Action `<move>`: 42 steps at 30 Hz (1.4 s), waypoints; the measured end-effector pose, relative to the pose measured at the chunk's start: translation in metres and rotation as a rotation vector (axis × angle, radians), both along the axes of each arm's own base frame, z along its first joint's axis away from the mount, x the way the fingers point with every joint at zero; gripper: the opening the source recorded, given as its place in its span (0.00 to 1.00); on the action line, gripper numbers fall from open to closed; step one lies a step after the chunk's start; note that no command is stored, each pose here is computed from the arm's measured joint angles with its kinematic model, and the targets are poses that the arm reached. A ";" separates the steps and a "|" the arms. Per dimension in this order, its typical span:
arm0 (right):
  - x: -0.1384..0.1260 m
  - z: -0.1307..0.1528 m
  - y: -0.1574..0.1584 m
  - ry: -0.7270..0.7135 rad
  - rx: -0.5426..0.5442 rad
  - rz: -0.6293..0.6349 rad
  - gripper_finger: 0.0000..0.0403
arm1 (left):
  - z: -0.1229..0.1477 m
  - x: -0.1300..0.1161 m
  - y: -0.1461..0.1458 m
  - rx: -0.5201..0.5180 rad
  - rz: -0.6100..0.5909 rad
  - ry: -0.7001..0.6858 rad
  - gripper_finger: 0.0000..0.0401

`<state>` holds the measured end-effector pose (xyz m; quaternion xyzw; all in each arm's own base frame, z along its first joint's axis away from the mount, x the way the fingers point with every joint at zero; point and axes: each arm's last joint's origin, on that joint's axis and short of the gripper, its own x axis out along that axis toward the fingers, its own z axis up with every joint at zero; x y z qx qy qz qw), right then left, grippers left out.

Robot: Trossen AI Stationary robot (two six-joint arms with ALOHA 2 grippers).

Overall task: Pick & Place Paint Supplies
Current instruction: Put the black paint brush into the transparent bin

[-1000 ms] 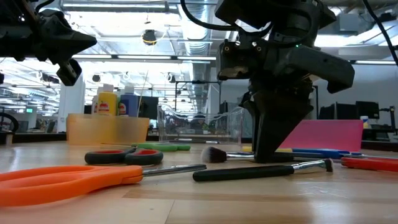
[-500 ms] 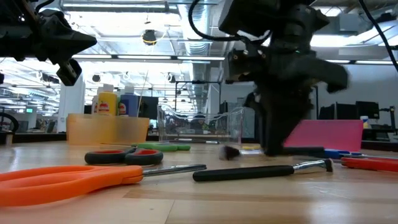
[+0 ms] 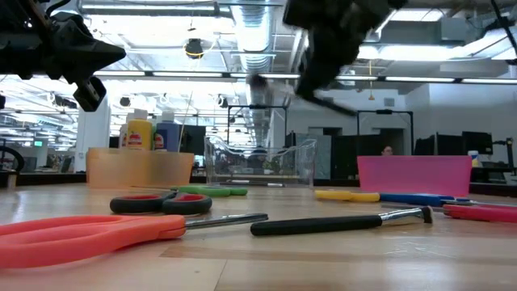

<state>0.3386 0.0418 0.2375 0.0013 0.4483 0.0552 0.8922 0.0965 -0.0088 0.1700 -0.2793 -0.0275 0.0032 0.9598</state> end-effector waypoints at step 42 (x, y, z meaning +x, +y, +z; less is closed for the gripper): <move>-0.007 0.075 -0.167 -0.613 0.000 -0.289 0.09 | 0.000 0.000 0.000 0.000 0.000 0.000 0.01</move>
